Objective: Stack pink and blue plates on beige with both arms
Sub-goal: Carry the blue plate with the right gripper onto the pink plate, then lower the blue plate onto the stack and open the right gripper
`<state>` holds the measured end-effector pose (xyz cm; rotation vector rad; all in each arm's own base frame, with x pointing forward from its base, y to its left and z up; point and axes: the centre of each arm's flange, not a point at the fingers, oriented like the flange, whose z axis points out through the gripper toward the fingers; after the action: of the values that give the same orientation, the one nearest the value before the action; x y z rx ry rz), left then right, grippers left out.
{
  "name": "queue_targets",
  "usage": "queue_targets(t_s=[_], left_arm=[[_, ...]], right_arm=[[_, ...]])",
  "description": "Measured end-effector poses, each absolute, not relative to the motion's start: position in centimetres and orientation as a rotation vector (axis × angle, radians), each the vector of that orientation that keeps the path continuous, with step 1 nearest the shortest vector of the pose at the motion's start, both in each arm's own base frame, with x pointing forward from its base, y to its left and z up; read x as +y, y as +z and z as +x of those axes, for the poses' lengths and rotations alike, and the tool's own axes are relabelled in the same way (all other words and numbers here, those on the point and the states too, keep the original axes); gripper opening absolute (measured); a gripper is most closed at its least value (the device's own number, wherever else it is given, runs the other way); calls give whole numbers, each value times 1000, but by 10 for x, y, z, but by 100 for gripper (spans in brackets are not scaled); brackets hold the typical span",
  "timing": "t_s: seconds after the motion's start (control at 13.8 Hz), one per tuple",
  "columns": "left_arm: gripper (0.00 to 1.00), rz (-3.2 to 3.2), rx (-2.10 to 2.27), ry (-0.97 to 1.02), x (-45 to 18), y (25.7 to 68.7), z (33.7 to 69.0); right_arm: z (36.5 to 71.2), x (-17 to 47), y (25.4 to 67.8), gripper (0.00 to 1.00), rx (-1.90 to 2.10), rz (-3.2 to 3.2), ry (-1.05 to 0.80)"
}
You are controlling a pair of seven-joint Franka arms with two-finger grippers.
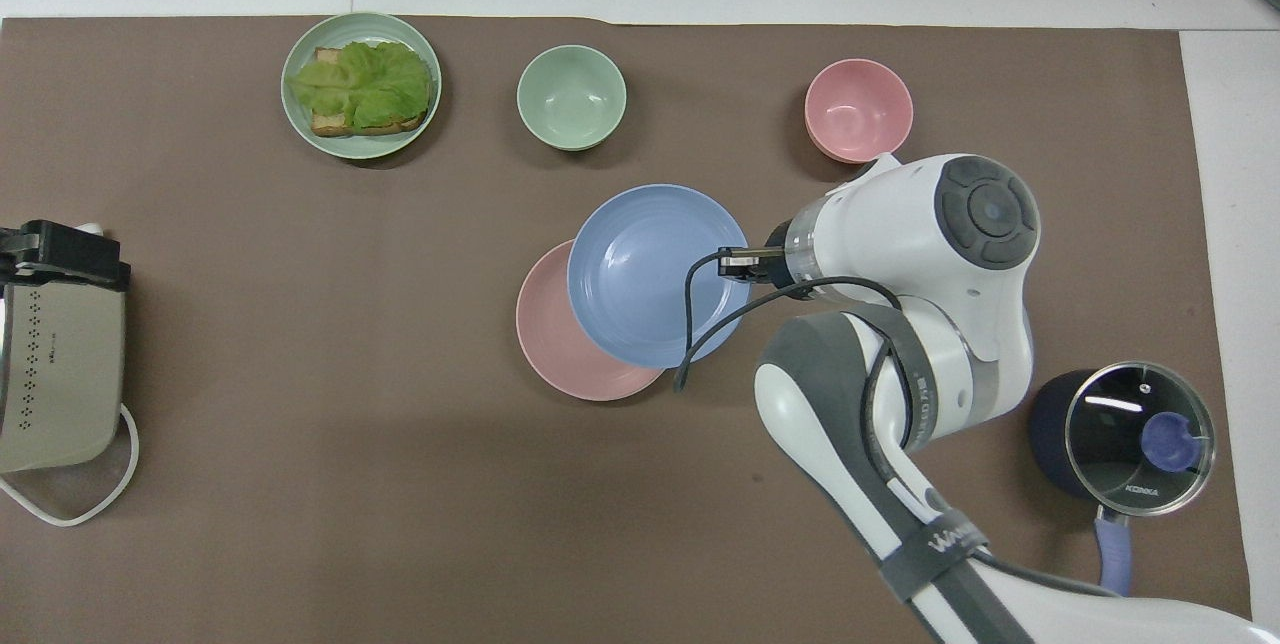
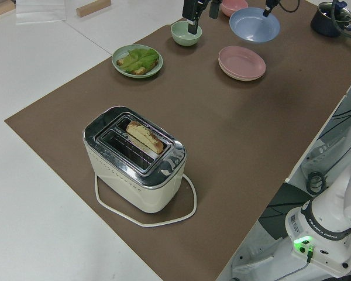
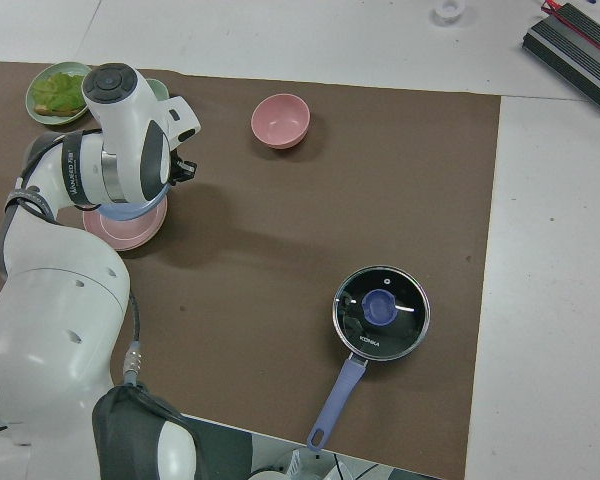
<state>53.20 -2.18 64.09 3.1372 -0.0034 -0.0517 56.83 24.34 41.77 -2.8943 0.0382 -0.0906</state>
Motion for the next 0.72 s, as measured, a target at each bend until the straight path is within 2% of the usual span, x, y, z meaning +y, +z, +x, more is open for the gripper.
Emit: queue_targets(t_s=[0.72], left_arm=[[100, 3137, -3, -52, -22, 641, 532]], right_arm=[[547, 296, 361, 5, -40, -2904, 17]])
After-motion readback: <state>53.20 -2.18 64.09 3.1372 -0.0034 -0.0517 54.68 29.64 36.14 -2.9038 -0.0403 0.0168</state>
